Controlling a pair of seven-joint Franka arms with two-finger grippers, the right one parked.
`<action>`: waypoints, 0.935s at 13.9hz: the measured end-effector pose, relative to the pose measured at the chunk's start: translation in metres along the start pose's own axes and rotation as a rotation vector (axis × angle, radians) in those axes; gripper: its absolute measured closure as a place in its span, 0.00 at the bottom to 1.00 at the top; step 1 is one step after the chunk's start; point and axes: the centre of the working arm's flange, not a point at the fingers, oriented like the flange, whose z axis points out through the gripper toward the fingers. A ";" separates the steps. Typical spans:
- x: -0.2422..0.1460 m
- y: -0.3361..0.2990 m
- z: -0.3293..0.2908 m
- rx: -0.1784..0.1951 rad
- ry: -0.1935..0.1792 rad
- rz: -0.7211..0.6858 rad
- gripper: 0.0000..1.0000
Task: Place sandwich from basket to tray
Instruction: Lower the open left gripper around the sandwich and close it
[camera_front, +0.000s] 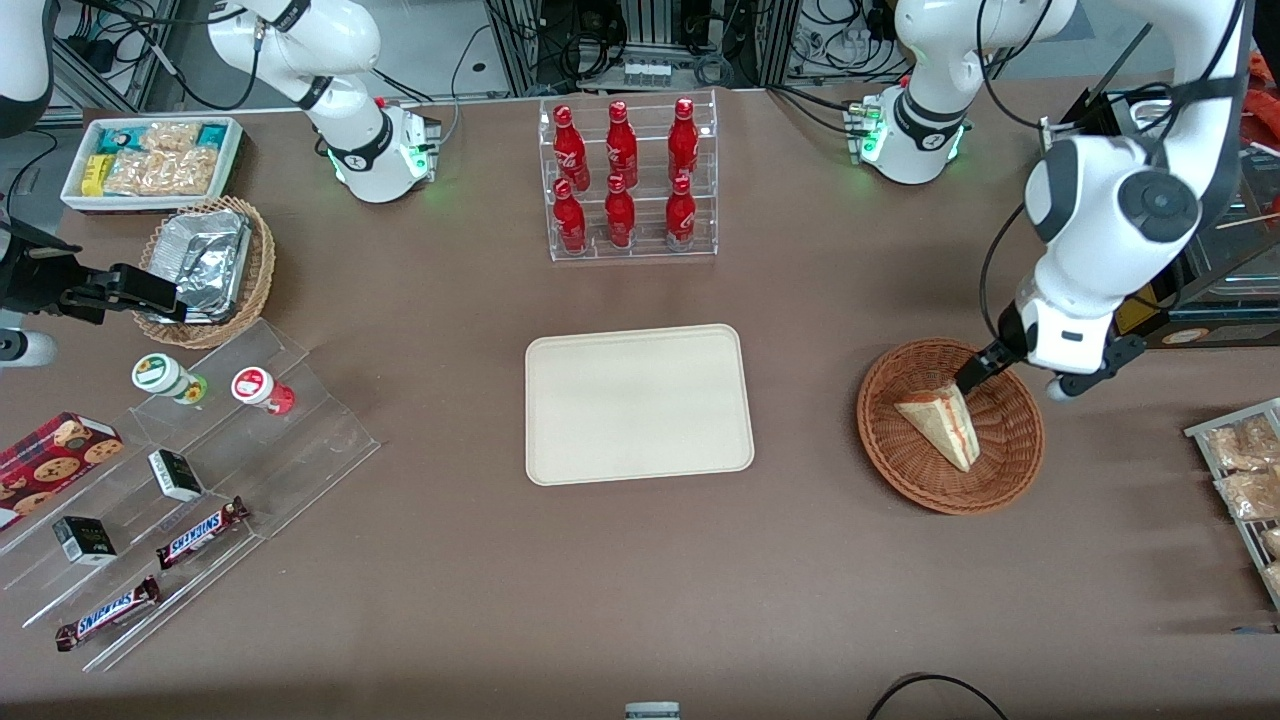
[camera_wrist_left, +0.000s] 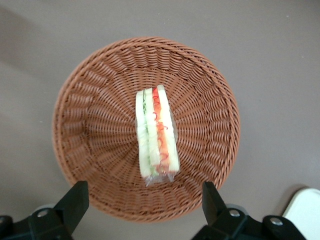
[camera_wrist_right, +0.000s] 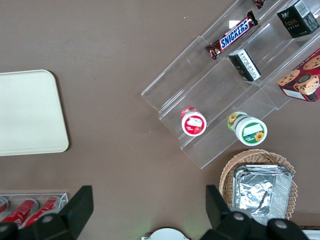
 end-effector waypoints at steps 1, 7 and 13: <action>0.000 0.001 0.012 0.001 -0.007 -0.006 0.00; -0.002 0.004 0.064 0.008 -0.041 -0.017 0.00; -0.007 0.002 0.088 0.020 -0.066 -0.016 0.00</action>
